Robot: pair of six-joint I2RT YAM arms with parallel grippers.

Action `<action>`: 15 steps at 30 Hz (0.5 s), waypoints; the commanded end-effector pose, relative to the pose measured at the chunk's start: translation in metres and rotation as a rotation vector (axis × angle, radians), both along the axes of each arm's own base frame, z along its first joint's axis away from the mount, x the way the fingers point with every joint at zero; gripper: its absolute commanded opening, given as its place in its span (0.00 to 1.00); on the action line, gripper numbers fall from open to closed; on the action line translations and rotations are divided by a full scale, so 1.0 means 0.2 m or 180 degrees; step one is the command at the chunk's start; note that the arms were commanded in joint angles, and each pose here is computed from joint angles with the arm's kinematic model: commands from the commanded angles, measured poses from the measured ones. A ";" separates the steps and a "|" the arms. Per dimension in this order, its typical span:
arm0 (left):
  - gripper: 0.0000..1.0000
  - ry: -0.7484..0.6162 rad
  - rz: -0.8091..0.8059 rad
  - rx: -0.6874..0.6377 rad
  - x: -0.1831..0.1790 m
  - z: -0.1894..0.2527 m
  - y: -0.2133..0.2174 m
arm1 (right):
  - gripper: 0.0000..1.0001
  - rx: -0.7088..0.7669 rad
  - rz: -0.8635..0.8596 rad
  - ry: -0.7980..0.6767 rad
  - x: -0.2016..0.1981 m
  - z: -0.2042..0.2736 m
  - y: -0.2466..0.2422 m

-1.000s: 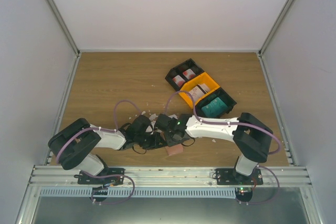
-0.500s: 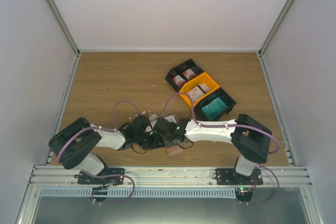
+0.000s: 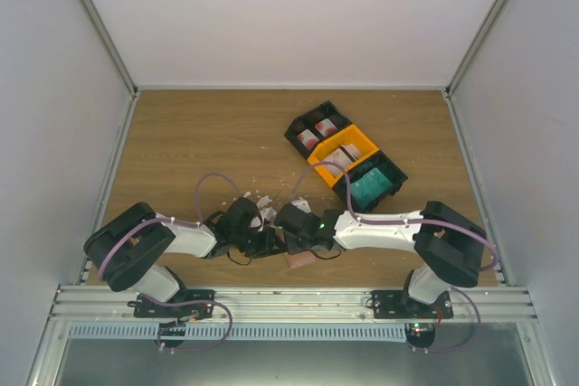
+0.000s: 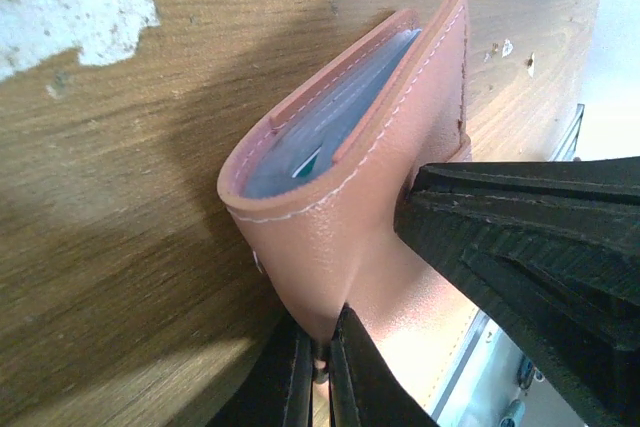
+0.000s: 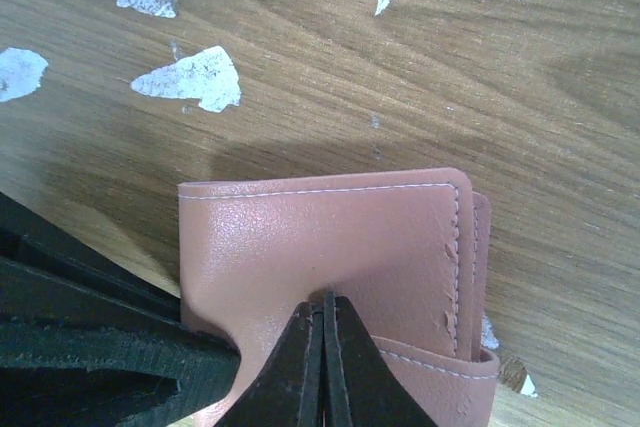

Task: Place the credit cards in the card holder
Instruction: Close the card holder at the center of the board.

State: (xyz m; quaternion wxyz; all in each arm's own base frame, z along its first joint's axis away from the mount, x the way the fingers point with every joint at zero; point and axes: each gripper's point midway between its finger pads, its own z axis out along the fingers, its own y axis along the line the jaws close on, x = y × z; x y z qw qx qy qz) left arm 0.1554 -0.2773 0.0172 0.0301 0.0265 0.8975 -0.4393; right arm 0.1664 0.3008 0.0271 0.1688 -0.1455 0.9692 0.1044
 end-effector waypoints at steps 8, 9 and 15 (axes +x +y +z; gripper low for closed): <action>0.01 0.0043 -0.0058 0.0205 -0.01 -0.07 0.03 | 0.00 0.0884 0.0264 0.0809 -0.28 -0.14 0.04; 0.00 0.0048 -0.0064 0.0211 -0.01 -0.07 0.03 | 0.00 0.0962 0.0244 0.0836 -0.30 -0.14 0.02; 0.01 0.0085 -0.0056 0.0264 -0.01 -0.11 0.04 | 0.00 0.1252 0.0151 0.1026 -0.38 -0.18 -0.06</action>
